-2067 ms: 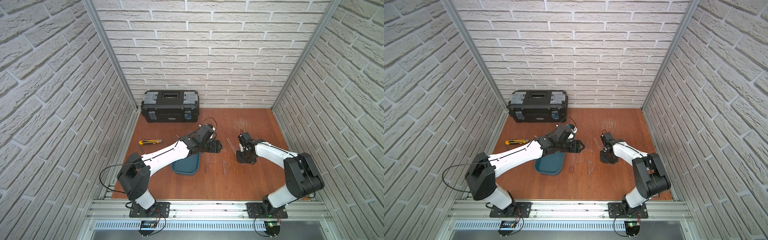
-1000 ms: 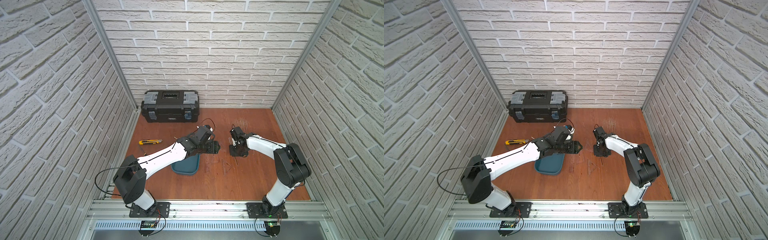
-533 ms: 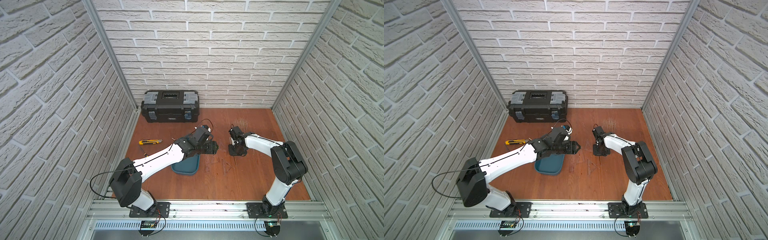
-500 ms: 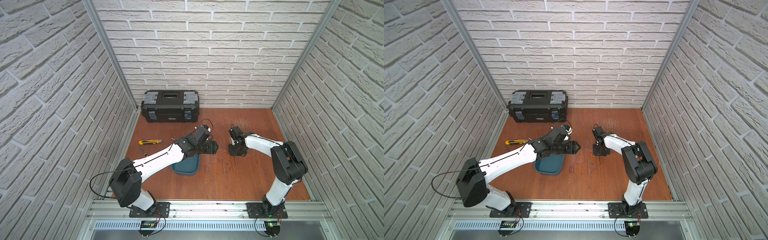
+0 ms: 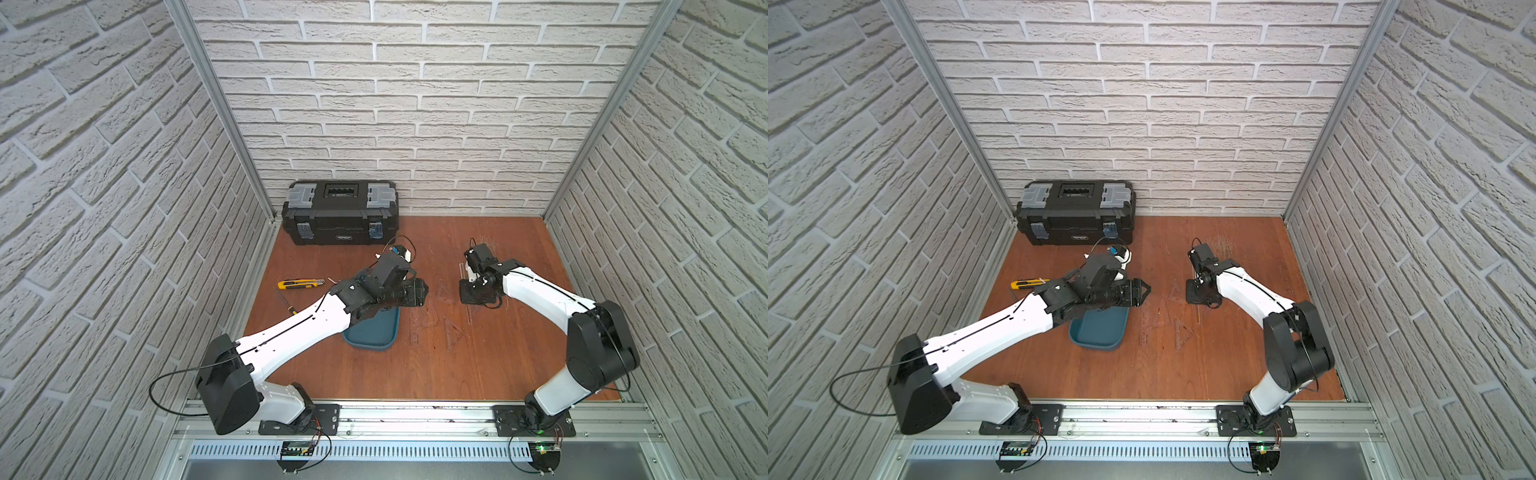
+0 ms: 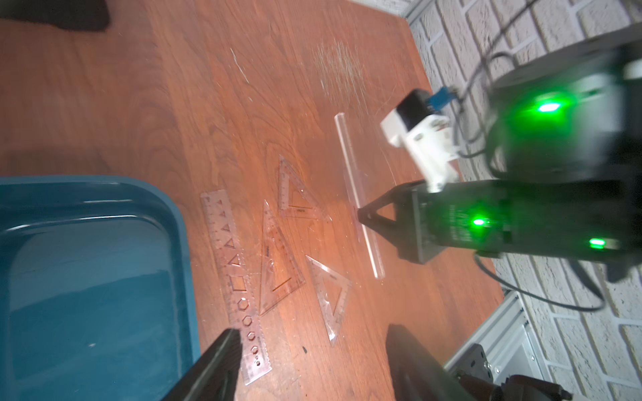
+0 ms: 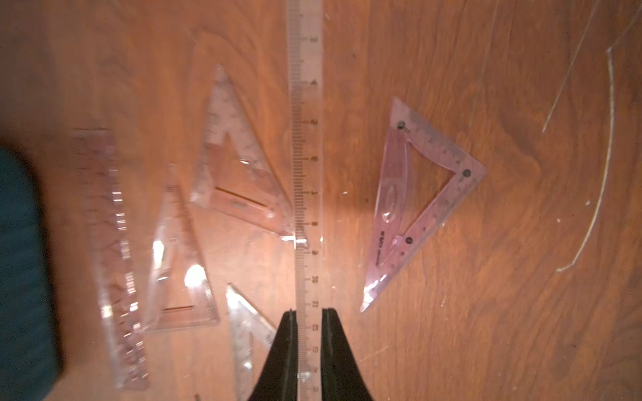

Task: Put the scattered rulers into the storage box
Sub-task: Pick up the ruler from the center of the board, then place the ruler in the storage box.

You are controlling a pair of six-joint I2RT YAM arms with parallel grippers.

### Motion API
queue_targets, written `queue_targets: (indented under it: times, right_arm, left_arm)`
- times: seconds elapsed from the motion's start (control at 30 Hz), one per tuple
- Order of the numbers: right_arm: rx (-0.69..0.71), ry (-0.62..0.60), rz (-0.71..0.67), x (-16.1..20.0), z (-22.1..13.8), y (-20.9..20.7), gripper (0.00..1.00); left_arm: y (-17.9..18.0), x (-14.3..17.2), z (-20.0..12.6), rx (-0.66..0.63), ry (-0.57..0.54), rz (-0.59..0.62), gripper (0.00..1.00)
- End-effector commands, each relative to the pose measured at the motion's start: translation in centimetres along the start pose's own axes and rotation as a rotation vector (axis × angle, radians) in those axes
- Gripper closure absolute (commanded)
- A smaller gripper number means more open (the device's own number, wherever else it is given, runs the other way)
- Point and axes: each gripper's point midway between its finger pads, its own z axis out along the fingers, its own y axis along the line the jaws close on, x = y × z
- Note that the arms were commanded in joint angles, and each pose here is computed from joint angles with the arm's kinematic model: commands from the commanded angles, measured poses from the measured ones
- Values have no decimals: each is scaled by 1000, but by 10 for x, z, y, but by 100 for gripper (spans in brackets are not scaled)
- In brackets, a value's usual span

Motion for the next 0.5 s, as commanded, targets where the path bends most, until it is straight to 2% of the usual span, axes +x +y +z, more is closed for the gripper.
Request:
queue_targets:
  times: [0.0, 0.27, 0.47]
  right_arm:
    - [-179, -28, 16, 0, -35, 44, 97]
    - [-476, -93, 3, 10, -76, 162, 97]
    - [-664, -105, 103, 20, -70, 240, 97]
  left_arm:
    - [24, -11, -23, -80, -65, 1, 30]
    - [83, -15, -74, -232, -156, -115, 29]
    - [120, 5, -108, -326, -197, -217, 28]
